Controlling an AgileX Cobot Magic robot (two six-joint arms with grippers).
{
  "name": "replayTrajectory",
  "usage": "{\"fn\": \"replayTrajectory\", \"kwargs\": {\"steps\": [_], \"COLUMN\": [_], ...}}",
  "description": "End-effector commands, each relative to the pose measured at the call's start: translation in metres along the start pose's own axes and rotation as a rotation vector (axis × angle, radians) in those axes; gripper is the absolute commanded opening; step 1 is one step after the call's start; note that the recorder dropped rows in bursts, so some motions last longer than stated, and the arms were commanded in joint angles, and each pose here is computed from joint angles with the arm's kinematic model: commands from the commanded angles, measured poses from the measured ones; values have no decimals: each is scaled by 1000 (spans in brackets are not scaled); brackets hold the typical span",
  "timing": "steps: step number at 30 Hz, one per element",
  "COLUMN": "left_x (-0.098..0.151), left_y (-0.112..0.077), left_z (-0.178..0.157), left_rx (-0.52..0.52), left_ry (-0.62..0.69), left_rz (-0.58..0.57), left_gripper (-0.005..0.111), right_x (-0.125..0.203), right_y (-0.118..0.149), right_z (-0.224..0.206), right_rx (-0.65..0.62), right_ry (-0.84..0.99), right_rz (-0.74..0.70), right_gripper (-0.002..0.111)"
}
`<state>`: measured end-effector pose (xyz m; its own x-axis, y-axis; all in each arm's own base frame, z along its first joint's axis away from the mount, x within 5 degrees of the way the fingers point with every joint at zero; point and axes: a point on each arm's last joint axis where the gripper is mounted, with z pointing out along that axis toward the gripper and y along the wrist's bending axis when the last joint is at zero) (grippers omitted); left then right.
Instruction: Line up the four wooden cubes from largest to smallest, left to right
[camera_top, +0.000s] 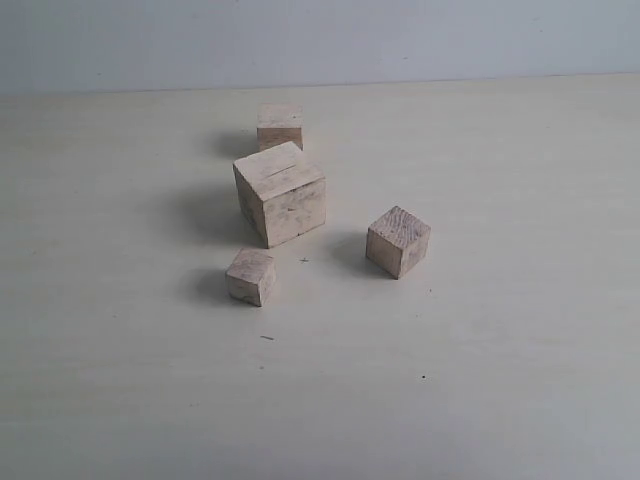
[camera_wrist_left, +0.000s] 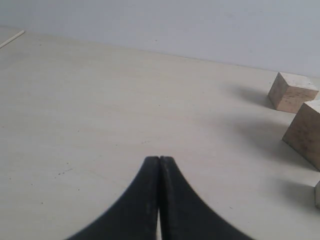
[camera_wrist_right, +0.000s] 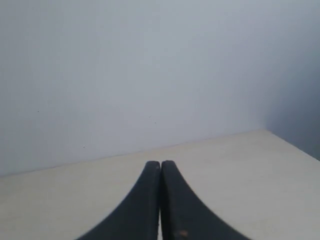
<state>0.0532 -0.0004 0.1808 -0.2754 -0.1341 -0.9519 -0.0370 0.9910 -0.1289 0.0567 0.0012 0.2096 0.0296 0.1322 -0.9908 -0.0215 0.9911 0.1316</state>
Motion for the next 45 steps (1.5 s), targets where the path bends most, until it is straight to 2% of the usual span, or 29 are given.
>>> {"fn": "replayTrajectory", "kwargs": {"steps": [1,5,8,12,19,23,26,30,32,34,35,37,39,45], "left_x": [0,0,0,0,0,0,0,0,0,0,0,0,0,0], "left_y": [0,0,0,0,0,0,0,0,0,0,0,0,0,0], "left_z": [0,0,0,0,0,0,0,0,0,0,0,0,0,0], "left_rx": [5,5,5,5,5,5,5,5,5,5,5,5,5,5], "left_ry": [-9,-9,-9,-9,-9,-9,-9,-9,-9,-9,-9,-9,-9,-9], "left_rz": [8,8,8,8,8,8,8,8,8,8,8,8,8,8], "left_gripper": [0,0,0,0,0,0,0,0,0,0,0,0,0,0], "right_x": [-7,-24,-33,-63,-137,-165,-173,-167,-153,-130,-111,-89,-75,-56], "right_y": [0,0,1,7,21,32,43,60,82,112,130,148,157,165], "right_z": [-1,-4,-6,-10,5,25,50,88,124,147,157,172,189,222], "right_rx": [-1,0,-3,-23,-39,-119,-200,-294,-385,-541,-636,-699,-696,-606], "right_ry": [-92,-284,-302,-251,-84,2,106,317,527,812,1010,1171,1195,1068], "right_rz": [1,9,31,33,-93,-192,-222,-210,-171,-128,-73,19,104,199], "right_gripper": [0,0,0,0,0,0,0,0,0,0,0,0,0,0]}}
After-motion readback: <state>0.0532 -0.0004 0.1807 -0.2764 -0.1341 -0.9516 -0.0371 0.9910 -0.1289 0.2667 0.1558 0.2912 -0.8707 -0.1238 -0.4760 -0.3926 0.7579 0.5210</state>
